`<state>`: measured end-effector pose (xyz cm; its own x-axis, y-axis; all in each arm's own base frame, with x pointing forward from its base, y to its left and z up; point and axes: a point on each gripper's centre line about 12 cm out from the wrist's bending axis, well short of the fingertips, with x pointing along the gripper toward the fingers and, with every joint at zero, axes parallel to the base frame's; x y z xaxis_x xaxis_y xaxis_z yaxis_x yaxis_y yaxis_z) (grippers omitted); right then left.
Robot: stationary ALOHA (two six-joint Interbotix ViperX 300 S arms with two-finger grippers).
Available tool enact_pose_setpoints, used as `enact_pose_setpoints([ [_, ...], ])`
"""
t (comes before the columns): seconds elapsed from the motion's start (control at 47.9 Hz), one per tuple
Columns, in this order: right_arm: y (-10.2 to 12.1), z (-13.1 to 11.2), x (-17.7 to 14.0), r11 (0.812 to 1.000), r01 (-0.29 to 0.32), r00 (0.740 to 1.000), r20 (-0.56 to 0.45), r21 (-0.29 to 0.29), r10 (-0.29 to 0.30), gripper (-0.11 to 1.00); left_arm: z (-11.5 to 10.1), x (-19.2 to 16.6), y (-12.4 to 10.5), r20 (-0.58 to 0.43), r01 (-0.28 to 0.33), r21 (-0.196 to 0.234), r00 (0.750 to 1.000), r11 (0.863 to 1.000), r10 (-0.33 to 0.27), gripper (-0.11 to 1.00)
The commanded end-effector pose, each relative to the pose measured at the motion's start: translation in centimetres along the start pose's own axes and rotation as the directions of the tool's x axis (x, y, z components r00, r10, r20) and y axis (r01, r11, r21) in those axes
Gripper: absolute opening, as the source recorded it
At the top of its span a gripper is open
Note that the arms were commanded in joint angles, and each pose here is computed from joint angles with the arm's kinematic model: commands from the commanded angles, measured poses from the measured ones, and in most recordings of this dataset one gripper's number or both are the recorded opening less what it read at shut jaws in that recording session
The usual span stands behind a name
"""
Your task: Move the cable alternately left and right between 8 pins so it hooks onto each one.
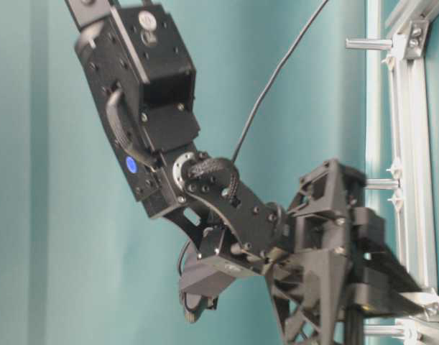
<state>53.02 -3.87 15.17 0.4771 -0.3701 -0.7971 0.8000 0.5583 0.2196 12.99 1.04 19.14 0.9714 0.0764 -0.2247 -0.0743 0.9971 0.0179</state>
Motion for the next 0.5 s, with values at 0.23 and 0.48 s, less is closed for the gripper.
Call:
enact_pose_setpoints([
  [0.23,-0.4,4.0,-0.8,0.986,-0.114,0.993,0.024,-0.122,0.117,0.16,0.9,0.0,0.1,0.017,-0.004,-0.024,1.0,1.0,0.004,0.65],
  [0.48,0.0,4.0,-0.5,0.958,-0.154,0.987,0.011,-0.241,0.161,0.16,1.7,-0.1,0.1,0.04,-0.004,-0.028,0.999,1.0,0.005,0.65],
])
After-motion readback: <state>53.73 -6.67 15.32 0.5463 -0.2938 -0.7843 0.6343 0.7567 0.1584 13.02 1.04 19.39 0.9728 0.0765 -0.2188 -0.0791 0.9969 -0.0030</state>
